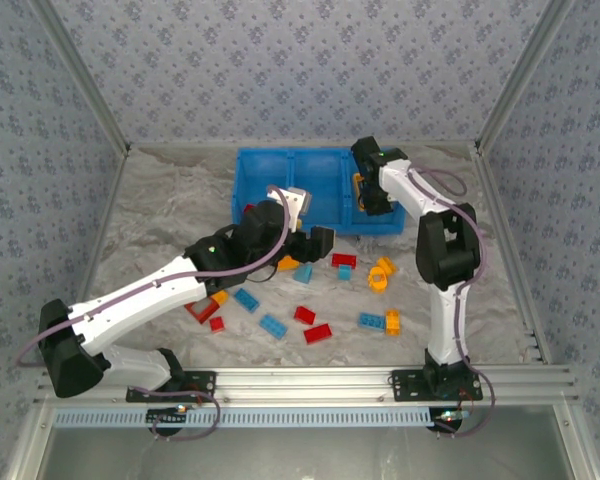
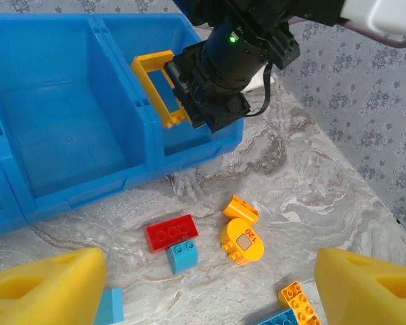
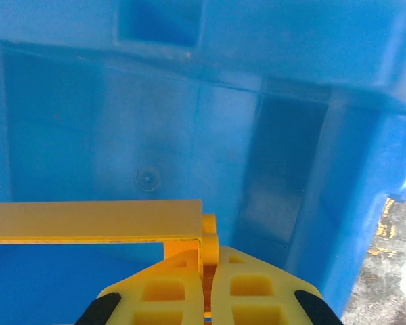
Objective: Sort the legos into containers by color
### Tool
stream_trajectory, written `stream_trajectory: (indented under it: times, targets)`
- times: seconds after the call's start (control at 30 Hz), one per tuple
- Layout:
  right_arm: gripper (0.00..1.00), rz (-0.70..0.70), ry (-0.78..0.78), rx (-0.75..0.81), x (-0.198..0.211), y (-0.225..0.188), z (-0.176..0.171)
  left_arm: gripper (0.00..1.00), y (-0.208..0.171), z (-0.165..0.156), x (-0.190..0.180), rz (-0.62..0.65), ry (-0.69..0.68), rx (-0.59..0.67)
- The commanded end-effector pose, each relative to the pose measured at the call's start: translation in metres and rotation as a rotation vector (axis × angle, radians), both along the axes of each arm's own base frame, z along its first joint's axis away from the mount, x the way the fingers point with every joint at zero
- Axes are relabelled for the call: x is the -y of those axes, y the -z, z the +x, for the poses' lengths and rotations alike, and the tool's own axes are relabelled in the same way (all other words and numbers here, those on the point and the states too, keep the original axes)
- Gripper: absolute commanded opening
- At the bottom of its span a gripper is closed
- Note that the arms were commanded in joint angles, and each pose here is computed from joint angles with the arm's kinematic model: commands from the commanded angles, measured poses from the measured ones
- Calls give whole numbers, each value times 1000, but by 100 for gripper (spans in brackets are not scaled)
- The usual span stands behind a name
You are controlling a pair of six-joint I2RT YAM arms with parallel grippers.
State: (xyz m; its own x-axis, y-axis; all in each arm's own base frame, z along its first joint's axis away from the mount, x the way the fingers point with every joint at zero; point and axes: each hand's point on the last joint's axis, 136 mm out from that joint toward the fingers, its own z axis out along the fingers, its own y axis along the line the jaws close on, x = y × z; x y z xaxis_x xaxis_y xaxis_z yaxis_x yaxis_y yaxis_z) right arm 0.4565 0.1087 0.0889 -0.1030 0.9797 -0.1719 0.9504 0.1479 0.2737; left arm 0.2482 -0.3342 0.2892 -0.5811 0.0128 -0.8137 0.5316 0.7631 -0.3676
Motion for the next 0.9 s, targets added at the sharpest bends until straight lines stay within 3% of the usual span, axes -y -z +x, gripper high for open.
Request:
stream_trajectory:
  times: [0.0,0.13,0.3,0.37,0.47,0.6,0.87]
  targets:
    - [0,43,51,-53,-2,12,0,81,-13,-3,-1,-13,2,37]
    - [1,54,44,-44,-6,19,8,81,-10,-6,-2,4,2,34]
    - [13,78,22,-36,-9,19,11,81,-2,-8,-8,18,-10,12]
    - [18,86,13,-19,-11,15,13,81,1,-9,-10,19,-15,5]
    - [34,93,2,9,-12,3,14,81,5,-11,-15,23,-28,-7]
    - [42,84,-5,52,-8,-17,14,80,6,-14,-22,15,-46,-14]
    - [43,-22,-90,254,6,-106,6,80,19,-18,-52,40,-164,-96]
